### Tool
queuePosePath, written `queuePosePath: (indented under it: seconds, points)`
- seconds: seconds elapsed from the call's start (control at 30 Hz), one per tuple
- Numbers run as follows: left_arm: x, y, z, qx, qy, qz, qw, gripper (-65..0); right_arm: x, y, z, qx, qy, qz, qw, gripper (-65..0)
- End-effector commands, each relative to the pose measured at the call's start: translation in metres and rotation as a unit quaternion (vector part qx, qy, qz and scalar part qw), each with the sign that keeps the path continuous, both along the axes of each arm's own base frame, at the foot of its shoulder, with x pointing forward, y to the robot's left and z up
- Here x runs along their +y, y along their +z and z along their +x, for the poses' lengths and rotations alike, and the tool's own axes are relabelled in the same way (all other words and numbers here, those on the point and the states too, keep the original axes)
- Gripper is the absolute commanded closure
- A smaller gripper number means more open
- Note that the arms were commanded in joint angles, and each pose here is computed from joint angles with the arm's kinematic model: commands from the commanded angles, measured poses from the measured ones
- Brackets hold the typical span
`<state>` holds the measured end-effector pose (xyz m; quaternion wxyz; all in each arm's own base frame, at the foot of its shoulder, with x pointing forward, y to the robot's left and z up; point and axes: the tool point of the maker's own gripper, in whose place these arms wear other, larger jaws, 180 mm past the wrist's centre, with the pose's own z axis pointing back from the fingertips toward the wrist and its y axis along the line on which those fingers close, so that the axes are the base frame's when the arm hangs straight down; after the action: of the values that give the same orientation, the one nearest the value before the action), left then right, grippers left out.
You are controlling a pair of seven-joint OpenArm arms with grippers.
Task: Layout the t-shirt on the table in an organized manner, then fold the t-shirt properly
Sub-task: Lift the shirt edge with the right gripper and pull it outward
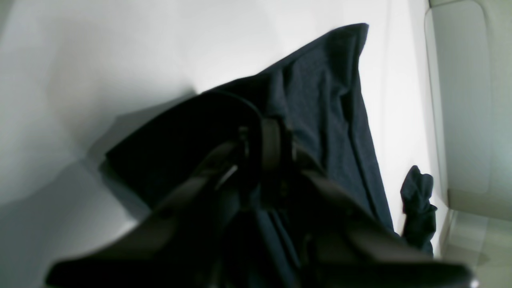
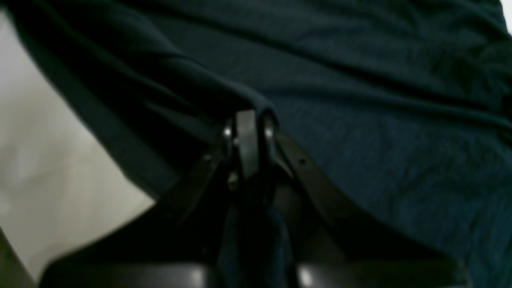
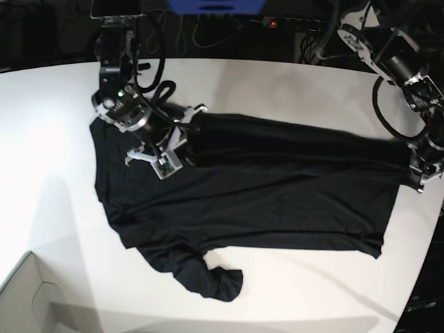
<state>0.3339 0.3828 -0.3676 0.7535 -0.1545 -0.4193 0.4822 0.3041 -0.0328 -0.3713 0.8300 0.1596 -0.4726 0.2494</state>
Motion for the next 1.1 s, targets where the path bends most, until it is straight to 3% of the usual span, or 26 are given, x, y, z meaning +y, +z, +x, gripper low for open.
queuePosePath:
  seconds: [0.0, 0.27, 0.6, 0.87, 0.93, 1.07]
  points:
    - [0.015, 0.023, 0.01, -0.03, 0.011, 0.022, 0.999, 0.0, 0.002, 0.013, 0.009, -0.021, 0.0, 0.013, 0.9997, 0.0]
    - [-0.001, 0.031, 0.032, -0.036, -0.02, 0.027, 0.999, 0.0, 0.005, 0.009, 0.024, -0.017, 0.003, 0.017, 0.9997, 0.0]
    - [0.002, 0.043, 0.042, -0.055, -0.009, 0.034, 0.998, 0.0, -0.005, 0.004, 0.029, -0.015, 0.004, 0.004, 0.9999, 0.0]
    - [-0.002, 0.047, 0.049, -0.048, -0.032, 0.053, 0.997, -0.5, -0.003, 0.004, 0.029, -0.015, 0.005, 0.004, 0.9999, 0.0]
    - [-0.003, 0.037, 0.048, -0.038, -0.032, 0.042, 0.998, -4.5, -0.004, 0.001, 0.028, -0.009, 0.005, 0.002, 1.0, -4.0]
    - [0.002, 0.019, 0.042, -0.016, -0.03, 0.024, 0.999, -22.7, -0.007, -0.007, 0.027, 0.016, 0.006, -0.016, 0.9997, -17.9]
